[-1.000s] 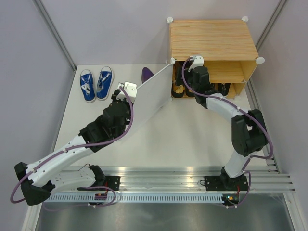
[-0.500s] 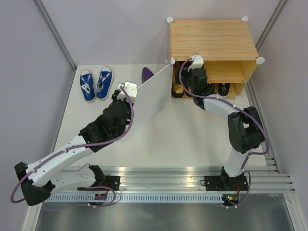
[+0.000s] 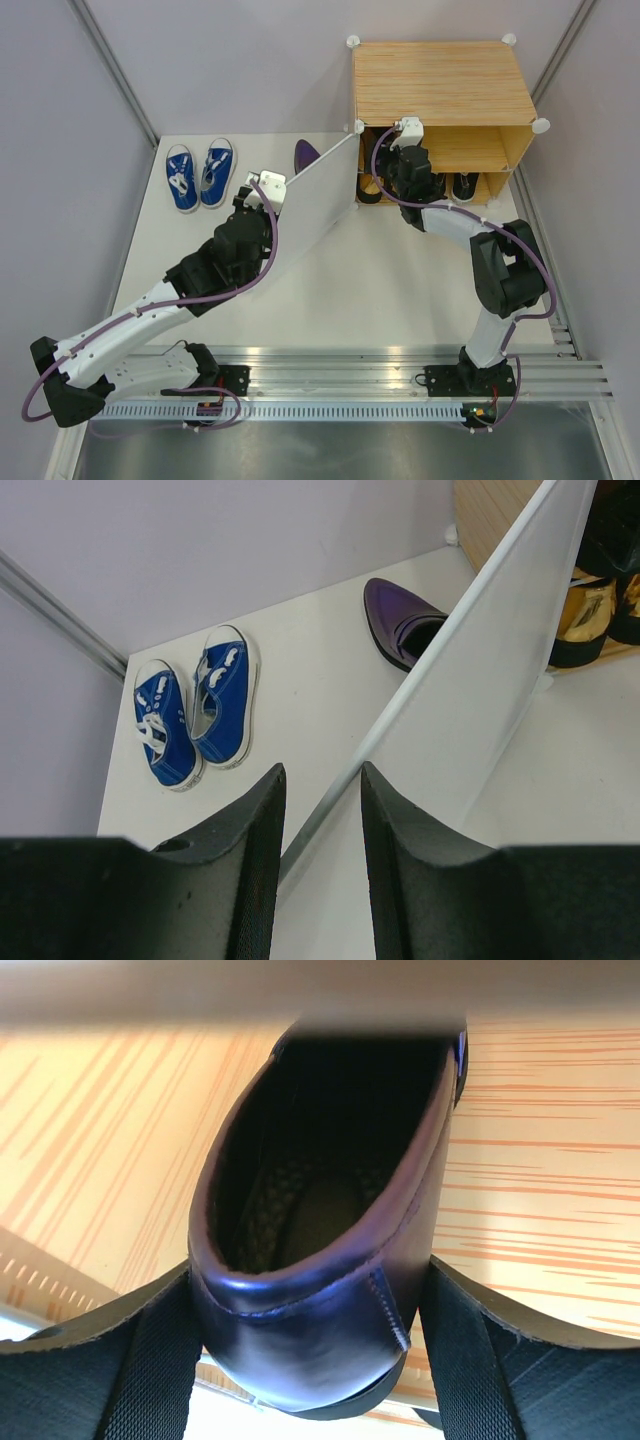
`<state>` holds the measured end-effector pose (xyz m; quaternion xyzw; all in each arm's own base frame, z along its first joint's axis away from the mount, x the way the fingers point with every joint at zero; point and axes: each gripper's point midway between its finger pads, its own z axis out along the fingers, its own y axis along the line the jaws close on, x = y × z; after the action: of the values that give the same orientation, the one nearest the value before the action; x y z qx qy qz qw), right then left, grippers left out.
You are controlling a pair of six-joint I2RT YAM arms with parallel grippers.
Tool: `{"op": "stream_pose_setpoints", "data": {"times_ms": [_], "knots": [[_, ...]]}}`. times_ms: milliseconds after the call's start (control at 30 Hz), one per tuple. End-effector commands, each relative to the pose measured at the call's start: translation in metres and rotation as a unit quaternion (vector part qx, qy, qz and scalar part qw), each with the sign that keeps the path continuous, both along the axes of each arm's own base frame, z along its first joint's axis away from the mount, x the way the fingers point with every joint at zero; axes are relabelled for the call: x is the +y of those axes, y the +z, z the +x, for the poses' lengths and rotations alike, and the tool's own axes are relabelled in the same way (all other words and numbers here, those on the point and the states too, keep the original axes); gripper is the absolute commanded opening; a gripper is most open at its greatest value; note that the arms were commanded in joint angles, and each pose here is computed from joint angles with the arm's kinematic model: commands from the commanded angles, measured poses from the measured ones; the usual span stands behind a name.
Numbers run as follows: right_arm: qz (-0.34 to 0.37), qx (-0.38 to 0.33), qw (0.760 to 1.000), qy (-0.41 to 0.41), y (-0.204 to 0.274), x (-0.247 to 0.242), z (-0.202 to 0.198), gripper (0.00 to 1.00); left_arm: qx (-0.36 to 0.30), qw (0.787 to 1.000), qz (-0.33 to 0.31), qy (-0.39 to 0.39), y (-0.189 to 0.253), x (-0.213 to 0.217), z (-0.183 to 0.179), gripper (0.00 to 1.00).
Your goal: Place and organize the shoes in the shoe cabinet
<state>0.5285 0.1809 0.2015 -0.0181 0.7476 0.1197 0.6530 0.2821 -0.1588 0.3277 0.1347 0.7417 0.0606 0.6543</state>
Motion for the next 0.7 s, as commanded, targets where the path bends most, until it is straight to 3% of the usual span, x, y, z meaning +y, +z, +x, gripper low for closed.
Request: {"op": "stream_pose_setpoints", "data": {"times_ms": [0,100,467,667], "knots": [[0.005,0.060,0.998,0.030,-0.048,0.008,-0.013,0.64,0.014,1.000,0.005,-0.022,-0.007,-0.011,-0.001,0.40],[0.006,0.052,0.998,0.040,-0.042,0.011,-0.014,0.59,0.014,1.000,0.004,-0.022,-0.007,-0.011,-0.001,0.41],[0.033,0.038,0.997,0.061,-0.029,0.022,-0.008,0.56,0.015,1.000,0.006,-0.025,-0.007,-0.012,-0.002,0.41],[0.058,0.052,0.996,0.042,-0.030,0.020,-0.007,0.68,0.015,1.000,0.002,-0.027,-0.007,-0.012,-0.002,0.40]]}}
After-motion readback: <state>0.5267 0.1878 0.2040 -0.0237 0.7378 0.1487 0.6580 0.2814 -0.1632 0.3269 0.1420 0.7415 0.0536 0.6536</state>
